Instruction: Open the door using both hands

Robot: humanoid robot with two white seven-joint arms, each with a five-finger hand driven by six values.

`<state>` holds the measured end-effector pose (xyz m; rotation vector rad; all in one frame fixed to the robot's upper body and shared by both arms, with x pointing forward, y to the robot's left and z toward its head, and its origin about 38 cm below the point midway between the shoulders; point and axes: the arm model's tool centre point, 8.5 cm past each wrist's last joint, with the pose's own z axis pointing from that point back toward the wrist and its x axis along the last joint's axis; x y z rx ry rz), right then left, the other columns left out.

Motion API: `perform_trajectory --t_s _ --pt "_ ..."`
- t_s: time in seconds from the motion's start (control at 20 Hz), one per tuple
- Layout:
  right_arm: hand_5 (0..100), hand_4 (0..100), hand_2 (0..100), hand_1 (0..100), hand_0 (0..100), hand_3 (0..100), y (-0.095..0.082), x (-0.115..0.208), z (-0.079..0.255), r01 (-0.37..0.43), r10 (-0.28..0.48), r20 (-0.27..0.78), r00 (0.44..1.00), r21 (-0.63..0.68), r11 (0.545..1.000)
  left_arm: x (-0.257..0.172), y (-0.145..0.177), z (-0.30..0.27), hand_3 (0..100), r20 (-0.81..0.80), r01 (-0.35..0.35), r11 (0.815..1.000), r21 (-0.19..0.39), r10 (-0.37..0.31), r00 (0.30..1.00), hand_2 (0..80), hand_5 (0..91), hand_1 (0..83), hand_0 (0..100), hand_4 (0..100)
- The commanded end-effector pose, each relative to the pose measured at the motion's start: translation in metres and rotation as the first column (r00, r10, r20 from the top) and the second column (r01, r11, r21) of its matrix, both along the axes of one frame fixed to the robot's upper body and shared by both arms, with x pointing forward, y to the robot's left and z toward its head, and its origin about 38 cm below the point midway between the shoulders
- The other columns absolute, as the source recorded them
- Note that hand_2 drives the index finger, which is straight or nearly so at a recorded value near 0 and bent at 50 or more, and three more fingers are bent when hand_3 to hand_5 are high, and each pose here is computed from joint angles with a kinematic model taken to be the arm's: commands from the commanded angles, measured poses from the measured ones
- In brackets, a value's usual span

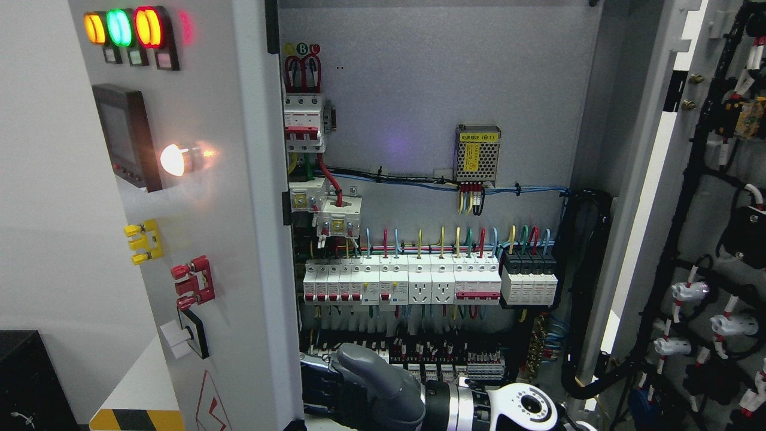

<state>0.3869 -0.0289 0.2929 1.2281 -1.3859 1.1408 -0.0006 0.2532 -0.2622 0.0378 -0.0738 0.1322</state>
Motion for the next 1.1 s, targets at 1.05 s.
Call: perform_trajectory --t_s 1.05 --pt "0 0 0 0 0 0 0.074 -0.032 -0.016 -0.156 0.155 -0.036 0.987 -0.031 0.987 -0.008 -0.001 0.000 0 -0.012 -0.001 1.000 -0.001 0.001 1.000 0.0 0.0 0.0 0 0"
